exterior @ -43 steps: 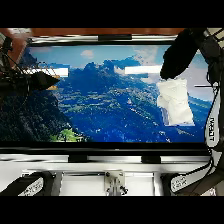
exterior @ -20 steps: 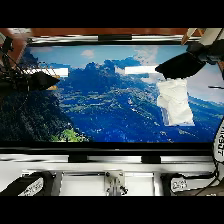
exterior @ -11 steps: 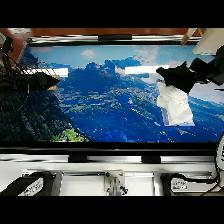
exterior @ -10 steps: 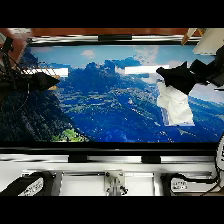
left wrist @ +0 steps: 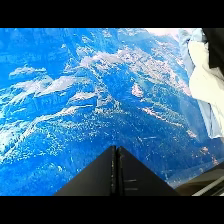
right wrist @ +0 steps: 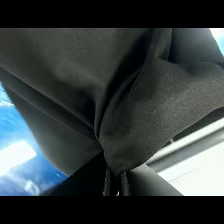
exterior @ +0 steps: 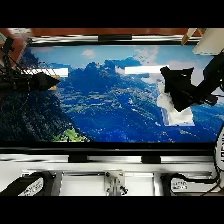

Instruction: Fold the shirts.

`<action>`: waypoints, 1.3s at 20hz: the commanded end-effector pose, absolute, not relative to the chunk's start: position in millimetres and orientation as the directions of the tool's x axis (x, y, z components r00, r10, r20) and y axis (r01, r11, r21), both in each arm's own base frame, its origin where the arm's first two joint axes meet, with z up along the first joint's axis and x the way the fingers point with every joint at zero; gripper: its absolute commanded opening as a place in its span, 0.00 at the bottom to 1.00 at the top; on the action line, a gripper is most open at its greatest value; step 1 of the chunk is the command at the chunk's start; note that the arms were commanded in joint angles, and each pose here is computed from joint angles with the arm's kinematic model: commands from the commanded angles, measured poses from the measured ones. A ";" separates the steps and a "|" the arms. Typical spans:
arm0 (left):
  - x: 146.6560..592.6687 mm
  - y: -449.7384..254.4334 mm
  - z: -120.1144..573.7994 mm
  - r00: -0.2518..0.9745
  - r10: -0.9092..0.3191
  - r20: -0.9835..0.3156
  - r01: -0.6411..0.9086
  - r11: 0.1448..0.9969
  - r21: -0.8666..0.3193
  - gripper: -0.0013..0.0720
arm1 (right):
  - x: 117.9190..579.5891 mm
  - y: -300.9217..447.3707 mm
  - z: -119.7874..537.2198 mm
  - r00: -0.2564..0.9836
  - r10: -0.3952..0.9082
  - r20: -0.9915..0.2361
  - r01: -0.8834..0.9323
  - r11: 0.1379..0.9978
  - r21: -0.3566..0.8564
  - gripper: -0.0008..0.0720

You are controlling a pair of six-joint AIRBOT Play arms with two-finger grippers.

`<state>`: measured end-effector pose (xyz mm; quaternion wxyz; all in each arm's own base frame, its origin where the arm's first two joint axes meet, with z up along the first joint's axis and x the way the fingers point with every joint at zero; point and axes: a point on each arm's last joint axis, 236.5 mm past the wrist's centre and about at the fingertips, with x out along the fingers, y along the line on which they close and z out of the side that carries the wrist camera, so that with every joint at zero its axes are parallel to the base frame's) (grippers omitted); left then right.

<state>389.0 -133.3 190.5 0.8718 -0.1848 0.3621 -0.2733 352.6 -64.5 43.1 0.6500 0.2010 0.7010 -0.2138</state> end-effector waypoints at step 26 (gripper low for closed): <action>389.5 -119.3 59.4 0.237 0.022 -0.971 0.268 0.959 0.087 0.97 | 392.7 181.6 29.8 0.036 0.169 -0.985 -0.132 0.978 0.163 0.74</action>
